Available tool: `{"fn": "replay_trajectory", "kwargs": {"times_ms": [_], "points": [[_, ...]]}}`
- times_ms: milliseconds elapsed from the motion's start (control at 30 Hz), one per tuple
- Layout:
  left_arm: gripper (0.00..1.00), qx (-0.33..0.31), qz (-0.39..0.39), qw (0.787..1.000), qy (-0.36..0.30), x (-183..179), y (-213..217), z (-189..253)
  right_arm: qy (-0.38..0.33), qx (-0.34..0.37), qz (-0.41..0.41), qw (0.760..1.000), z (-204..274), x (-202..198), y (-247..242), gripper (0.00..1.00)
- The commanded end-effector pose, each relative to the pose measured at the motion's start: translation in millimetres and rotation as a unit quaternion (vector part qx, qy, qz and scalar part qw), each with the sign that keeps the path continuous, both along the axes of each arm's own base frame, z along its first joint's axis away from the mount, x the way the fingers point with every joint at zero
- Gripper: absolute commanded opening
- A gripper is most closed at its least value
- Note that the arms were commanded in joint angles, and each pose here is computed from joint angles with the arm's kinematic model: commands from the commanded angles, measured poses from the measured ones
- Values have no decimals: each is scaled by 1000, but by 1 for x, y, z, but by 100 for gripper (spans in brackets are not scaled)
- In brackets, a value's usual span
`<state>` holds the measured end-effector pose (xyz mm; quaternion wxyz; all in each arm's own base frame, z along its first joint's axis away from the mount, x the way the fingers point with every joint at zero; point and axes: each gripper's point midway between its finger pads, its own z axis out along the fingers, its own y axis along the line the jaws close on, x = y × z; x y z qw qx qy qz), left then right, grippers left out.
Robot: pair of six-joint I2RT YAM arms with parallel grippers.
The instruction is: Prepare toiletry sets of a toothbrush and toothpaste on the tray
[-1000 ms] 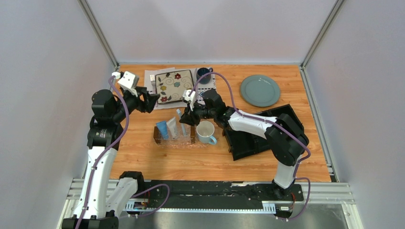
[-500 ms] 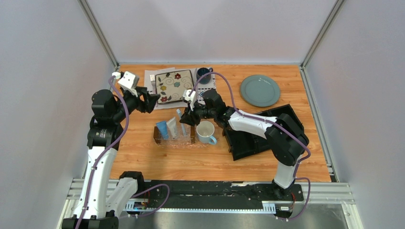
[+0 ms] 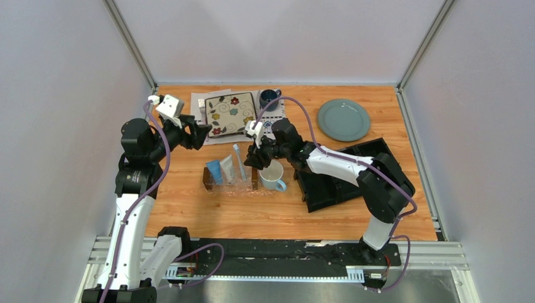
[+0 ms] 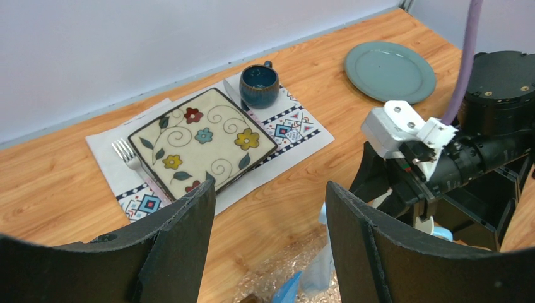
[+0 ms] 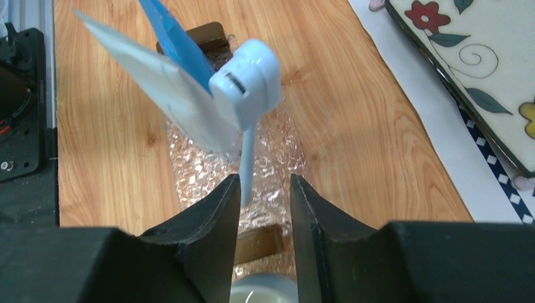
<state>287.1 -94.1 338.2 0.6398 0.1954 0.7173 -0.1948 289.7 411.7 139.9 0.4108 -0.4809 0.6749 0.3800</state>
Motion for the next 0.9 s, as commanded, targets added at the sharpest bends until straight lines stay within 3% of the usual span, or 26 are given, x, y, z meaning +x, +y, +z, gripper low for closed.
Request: {"fn": "replay_trajectory", "kwargs": {"times_ms": [0,267,367,500,600,767,800,867], "points": [[72,5,-2,1000,-23,-3,1,12,-53,8,-7,999,44,-2,-18,40],[73,7,9,1000,-18,-6,5,14,-82,-18,-72,994,88,5,-72,46],[74,19,20,999,-19,-6,10,13,-103,-30,-137,985,110,21,-105,56],[78,32,45,998,-22,-6,19,14,-142,-56,-259,954,140,52,-162,87],[83,44,71,996,-18,-4,29,12,-152,-42,-325,932,168,60,-203,98],[90,54,107,993,-20,3,41,13,-154,-26,-415,896,200,67,-264,100],[92,56,111,992,-21,4,43,13,-156,-29,-454,876,209,72,-287,100],[92,58,127,990,-25,7,48,15,-145,-40,-483,862,209,71,-308,100]]}}
